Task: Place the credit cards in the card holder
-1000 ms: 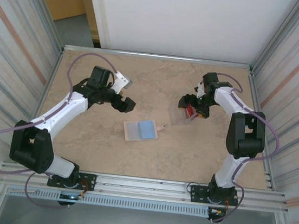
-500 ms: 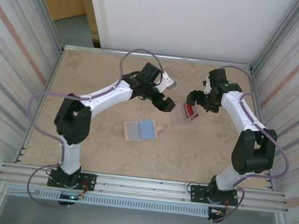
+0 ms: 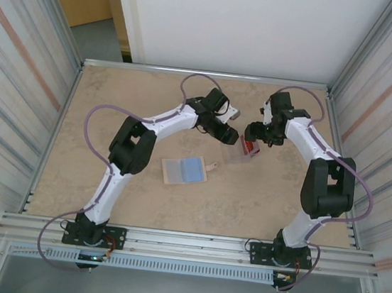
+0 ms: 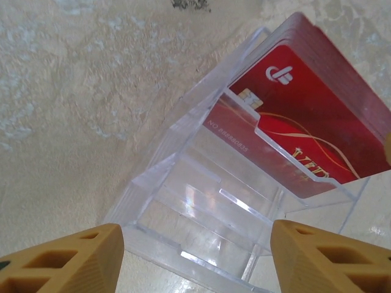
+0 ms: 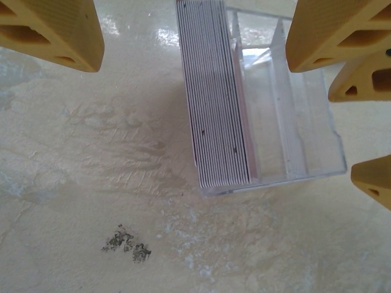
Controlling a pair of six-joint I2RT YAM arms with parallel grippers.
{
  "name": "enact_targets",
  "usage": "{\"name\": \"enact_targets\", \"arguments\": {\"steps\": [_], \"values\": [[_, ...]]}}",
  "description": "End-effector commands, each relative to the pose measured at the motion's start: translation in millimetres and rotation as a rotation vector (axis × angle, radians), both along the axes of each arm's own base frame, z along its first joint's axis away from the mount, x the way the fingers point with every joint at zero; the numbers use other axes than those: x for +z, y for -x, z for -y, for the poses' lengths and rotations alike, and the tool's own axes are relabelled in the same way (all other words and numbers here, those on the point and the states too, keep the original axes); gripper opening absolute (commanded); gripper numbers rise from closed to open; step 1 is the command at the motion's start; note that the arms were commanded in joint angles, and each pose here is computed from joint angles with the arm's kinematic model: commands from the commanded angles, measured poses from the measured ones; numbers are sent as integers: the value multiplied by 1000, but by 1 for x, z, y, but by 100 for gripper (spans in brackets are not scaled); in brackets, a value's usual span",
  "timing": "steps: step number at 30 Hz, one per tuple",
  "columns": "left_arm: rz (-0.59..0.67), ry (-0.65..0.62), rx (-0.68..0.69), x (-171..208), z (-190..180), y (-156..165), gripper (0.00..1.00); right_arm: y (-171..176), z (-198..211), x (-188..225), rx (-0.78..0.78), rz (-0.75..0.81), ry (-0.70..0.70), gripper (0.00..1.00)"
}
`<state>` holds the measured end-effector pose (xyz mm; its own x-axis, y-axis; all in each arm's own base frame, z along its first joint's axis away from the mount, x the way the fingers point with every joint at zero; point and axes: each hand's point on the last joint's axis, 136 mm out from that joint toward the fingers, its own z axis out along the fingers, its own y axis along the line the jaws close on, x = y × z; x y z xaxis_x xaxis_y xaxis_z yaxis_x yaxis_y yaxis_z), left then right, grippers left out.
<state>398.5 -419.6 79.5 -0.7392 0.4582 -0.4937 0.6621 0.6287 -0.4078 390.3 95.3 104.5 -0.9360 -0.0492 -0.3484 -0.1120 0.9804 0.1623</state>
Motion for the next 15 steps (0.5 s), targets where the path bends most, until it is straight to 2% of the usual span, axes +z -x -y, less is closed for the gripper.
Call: {"name": "enact_targets", "arguments": {"steps": [1, 15], "values": [[-27, -33, 14, -2, 1, 9, 65, -10, -2, -1, 29, 21, 16, 76], [-30, -156, -4, -48, -21, 20, 64, -16, 1, -14, 12, -5, 33, 72]]}}
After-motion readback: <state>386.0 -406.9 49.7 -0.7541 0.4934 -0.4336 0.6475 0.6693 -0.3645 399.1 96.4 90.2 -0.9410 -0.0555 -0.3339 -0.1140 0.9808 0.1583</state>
